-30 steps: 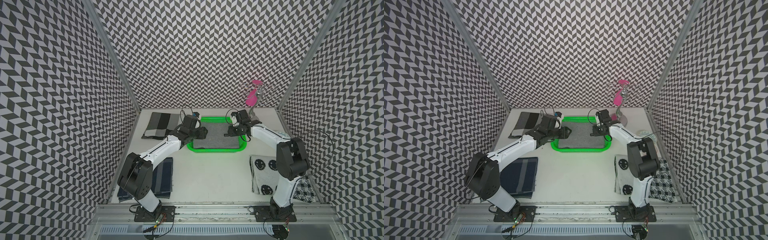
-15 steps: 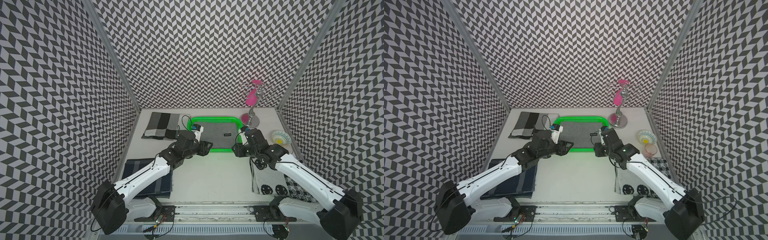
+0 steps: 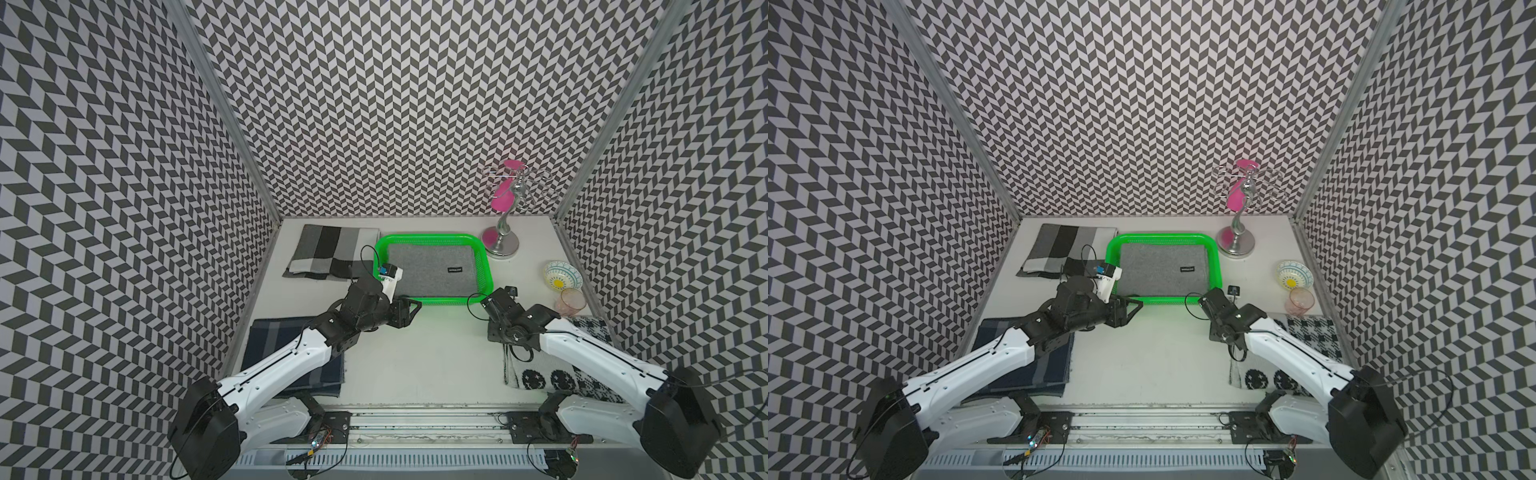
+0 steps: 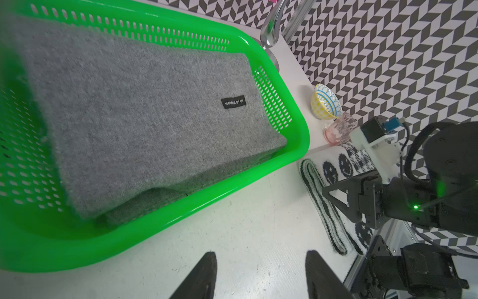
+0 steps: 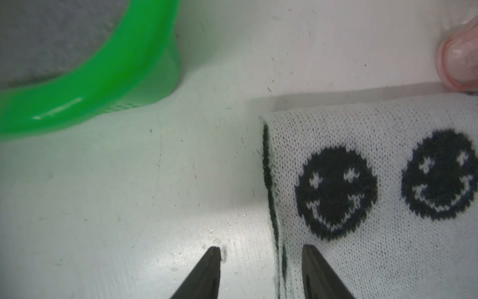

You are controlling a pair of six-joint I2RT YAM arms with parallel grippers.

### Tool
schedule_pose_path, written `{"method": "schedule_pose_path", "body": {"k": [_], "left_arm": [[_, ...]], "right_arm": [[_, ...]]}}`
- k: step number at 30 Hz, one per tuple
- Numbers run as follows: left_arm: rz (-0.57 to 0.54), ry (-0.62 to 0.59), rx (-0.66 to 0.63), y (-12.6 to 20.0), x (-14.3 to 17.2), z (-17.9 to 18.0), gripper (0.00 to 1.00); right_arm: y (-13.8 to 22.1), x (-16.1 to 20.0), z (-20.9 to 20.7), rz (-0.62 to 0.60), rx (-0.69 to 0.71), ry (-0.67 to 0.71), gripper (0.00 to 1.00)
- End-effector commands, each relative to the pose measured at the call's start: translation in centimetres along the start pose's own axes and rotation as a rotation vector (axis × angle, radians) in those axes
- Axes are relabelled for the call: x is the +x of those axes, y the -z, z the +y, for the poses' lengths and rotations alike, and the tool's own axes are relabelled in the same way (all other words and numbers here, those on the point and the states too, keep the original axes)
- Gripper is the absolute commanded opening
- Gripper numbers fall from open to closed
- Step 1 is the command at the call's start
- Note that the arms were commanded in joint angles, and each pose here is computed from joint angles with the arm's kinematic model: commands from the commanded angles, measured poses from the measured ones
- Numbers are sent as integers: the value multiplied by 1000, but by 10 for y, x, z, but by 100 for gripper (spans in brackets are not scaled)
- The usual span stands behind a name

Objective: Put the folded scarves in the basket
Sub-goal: Move the scarf to the center of the board.

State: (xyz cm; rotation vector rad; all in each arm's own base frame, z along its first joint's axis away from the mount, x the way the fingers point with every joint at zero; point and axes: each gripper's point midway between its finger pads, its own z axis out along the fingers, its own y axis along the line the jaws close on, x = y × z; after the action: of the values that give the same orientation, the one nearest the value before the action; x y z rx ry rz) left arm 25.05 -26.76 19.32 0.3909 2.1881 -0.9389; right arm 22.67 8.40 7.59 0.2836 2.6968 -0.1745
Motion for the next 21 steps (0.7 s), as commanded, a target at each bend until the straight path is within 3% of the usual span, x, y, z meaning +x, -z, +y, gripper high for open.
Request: {"method": "schedule_pose_path", "body": {"k": [1,8,14,21], "left_arm": [[-20,-24,48,3,-3,-9,58],[-15,-39,55,5,-1,-10,59],[8,-30,57,1,7,-6,59],[12,19,74,8,26,-1,58]], "right_arm": [[-6,-1,-10,-12,99,-29,54],[-19,0,-18,12,191,-8,49],[-29,5,-9,46,164,37,12],[-26,22,41,62,36,111,9]]}}
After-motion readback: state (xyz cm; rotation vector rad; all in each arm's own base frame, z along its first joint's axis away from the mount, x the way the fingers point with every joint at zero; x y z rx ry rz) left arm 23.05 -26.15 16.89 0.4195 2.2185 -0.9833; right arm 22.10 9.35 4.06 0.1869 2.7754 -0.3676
